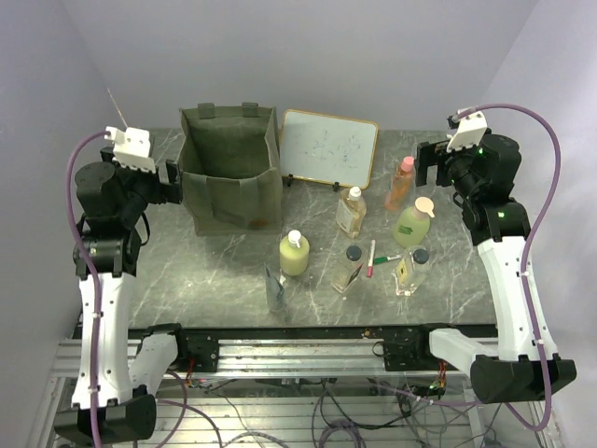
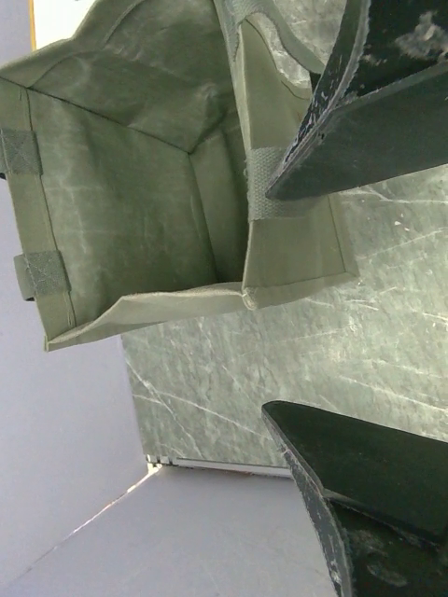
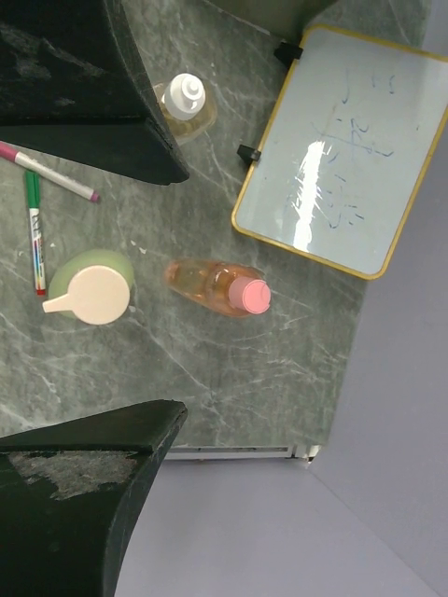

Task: Place the personal care products into the canvas bag
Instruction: Move the canvas bag to the center of the board.

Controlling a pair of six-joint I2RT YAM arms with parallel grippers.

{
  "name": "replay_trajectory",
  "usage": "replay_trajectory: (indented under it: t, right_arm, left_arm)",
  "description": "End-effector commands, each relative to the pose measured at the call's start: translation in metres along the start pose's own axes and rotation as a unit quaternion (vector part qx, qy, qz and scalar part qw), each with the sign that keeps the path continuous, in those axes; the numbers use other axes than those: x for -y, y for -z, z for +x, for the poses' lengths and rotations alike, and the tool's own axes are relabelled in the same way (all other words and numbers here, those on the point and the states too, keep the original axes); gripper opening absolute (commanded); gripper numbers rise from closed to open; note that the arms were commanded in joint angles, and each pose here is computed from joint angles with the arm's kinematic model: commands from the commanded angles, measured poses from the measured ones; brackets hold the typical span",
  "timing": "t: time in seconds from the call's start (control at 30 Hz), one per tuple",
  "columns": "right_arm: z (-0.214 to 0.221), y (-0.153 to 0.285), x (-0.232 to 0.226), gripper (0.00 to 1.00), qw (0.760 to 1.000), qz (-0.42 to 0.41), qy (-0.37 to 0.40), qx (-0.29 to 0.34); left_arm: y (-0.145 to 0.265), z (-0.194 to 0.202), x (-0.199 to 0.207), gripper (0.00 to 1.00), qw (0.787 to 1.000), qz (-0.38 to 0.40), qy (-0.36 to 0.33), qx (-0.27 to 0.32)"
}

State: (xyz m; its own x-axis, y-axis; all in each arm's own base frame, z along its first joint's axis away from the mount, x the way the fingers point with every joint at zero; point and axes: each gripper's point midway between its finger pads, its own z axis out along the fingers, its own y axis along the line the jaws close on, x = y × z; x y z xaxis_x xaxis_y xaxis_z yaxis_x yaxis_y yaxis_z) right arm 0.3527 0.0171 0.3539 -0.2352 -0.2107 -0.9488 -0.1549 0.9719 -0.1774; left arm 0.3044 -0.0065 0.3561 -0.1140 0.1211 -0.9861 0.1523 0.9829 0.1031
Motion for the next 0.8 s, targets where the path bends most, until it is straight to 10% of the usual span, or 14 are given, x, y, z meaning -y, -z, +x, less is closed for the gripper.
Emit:
replay_trajectory:
  t: [0.0,0.77]
  right_arm:
    - [-0.015,0.008,-0.001,1.00,0.999,-0.010,0.011,0.029]
    - [-0.008,-0.028,-0.022,1.00,0.998,-0.065,0.021,0.007]
  left_arm:
    - [-0.011,-0.012,0.005,0.99,1.000,0.026,-0.010,-0.010]
    - [-0.121,0.023,-0.008,0.90,0.982,-0.020,0.065,-0.176]
